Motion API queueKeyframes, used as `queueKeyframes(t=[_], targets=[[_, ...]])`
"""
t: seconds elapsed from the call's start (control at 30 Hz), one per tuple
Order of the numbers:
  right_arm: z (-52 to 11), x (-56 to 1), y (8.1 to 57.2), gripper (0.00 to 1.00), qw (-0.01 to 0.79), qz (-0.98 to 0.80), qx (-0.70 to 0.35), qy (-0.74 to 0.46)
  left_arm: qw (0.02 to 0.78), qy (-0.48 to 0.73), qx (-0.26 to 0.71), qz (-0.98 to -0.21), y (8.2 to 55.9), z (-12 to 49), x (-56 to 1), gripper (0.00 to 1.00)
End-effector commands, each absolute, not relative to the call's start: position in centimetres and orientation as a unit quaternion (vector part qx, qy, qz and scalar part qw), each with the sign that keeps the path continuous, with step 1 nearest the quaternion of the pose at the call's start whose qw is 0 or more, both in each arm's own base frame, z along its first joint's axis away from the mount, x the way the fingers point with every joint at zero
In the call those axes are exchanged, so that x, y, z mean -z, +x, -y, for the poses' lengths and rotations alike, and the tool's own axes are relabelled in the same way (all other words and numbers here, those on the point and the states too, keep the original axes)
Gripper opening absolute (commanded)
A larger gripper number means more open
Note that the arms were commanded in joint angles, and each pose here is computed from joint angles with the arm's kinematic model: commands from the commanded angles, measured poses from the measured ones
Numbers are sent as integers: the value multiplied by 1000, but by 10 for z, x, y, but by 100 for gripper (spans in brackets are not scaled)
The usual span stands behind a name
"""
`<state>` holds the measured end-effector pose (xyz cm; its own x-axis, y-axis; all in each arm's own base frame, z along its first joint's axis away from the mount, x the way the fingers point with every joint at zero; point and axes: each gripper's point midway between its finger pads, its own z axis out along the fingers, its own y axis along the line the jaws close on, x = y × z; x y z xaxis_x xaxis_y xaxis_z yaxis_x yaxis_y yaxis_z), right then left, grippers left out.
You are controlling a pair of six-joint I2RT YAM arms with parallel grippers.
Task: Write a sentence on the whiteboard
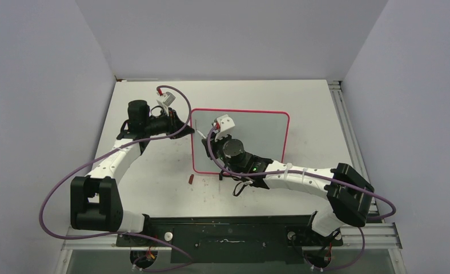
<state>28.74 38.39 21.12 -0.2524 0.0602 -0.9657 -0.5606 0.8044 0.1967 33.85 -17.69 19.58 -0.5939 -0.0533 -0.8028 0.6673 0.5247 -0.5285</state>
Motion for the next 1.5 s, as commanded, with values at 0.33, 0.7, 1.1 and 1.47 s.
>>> queueKeyframes(t=[0.33, 0.7, 1.1, 1.47], targets=[[-378, -262, 278, 5, 636, -701, -284, -153, 403, 212, 455, -766, 332, 183, -210, 0], [-388, -261, 285, 5, 641, -698, -278, -156, 403, 212, 455, -765, 332, 184, -210, 0], [-392, -259, 290, 5, 646, -695, -272, -158, 402, 213, 456, -765, 332, 184, -210, 0], [-393, -254, 295, 5, 649, -698, -260, -155, 401, 213, 457, -764, 331, 184, -210, 0]])
